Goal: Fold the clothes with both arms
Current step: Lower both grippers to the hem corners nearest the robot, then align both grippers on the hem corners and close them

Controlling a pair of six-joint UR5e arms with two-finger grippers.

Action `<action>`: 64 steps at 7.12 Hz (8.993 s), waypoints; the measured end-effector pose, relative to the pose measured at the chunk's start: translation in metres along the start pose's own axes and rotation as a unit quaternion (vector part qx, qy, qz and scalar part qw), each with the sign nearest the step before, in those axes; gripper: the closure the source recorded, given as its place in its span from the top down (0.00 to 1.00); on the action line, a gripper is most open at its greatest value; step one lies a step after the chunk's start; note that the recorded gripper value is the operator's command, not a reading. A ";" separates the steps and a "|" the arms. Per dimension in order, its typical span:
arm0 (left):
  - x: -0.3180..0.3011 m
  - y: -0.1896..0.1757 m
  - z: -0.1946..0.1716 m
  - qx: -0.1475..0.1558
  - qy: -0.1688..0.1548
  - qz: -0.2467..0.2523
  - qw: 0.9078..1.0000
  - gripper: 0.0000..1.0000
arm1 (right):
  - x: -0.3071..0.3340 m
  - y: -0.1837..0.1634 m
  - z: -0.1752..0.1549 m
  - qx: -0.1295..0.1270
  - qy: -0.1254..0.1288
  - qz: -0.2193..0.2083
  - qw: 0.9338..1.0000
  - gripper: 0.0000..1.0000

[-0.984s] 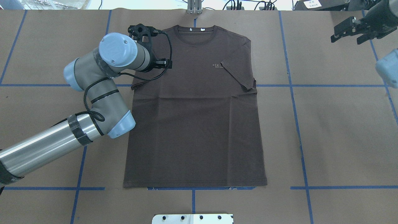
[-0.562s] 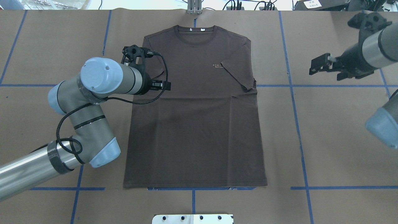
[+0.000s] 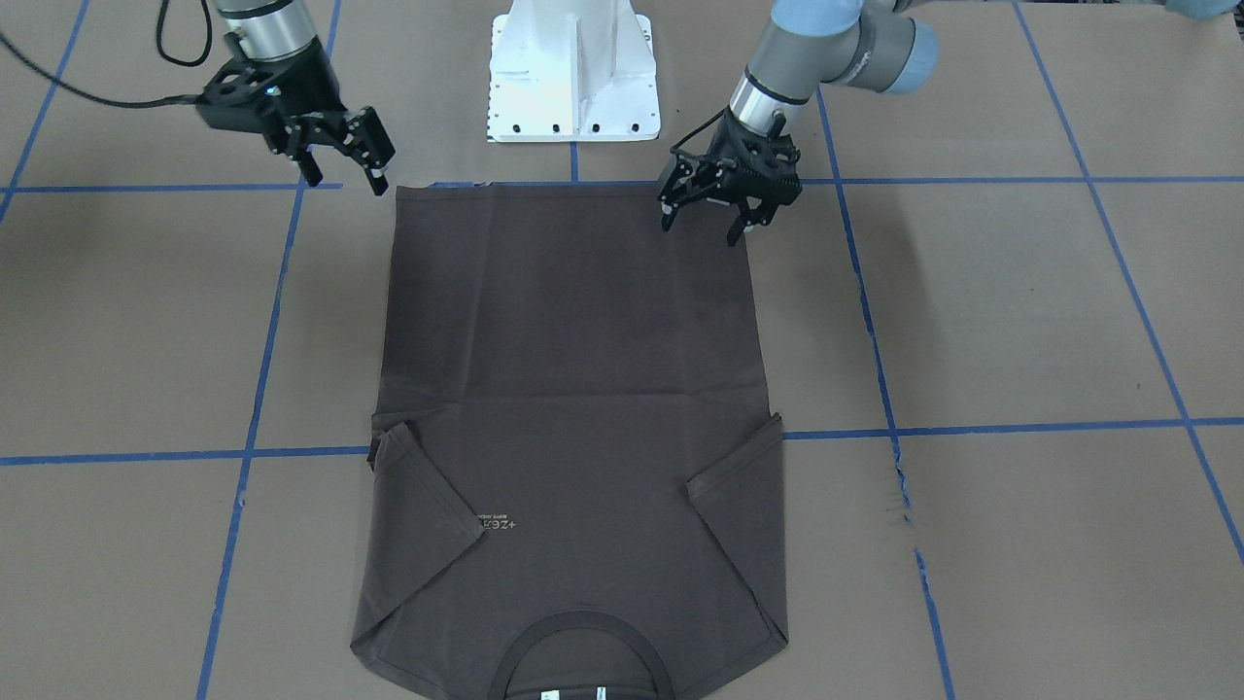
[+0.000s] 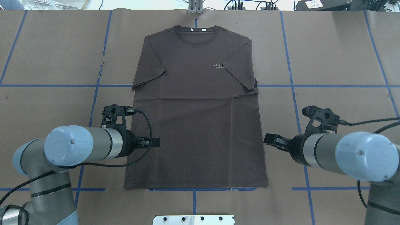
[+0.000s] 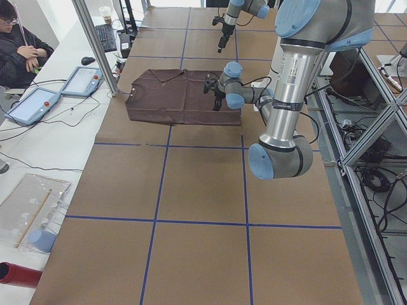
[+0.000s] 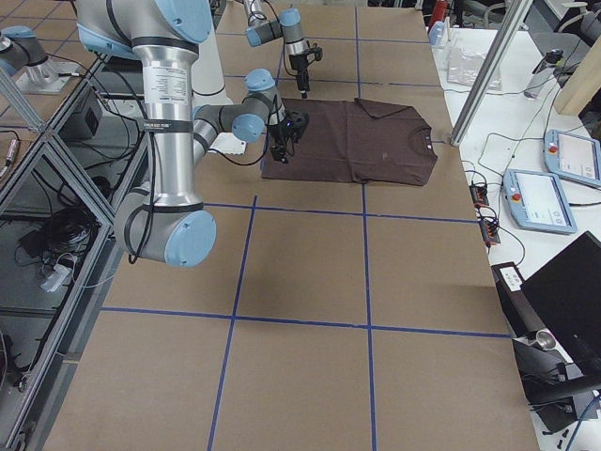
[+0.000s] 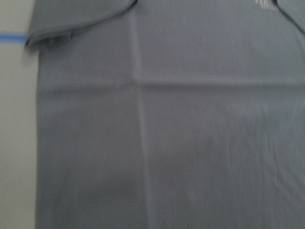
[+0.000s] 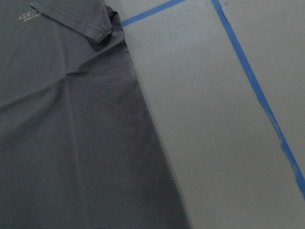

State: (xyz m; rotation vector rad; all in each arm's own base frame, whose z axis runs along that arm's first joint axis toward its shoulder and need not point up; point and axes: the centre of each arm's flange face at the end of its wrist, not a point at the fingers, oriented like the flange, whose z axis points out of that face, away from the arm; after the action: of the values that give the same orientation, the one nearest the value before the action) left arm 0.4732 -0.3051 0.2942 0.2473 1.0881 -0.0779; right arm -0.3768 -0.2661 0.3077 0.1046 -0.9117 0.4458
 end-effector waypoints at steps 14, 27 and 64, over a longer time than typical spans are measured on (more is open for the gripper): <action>-0.029 0.107 0.023 -0.058 -0.118 -0.051 0.990 0.41 | 0.002 0.061 0.011 0.007 -0.006 -0.005 1.000 0.98; -0.033 0.100 0.022 -0.058 -0.119 -0.021 0.991 0.55 | 0.001 0.061 0.010 0.006 -0.007 -0.005 1.000 0.98; -0.012 0.079 0.007 -0.025 -0.093 -0.027 0.995 0.00 | 0.020 0.122 0.094 0.057 0.035 -0.012 0.998 0.00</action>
State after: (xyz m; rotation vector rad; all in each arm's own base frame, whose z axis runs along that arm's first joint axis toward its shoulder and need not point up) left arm 0.4879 -0.2308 0.3207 0.1630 0.9106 -0.1201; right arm -0.4867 -0.1752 0.3691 0.2030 -0.8144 0.4776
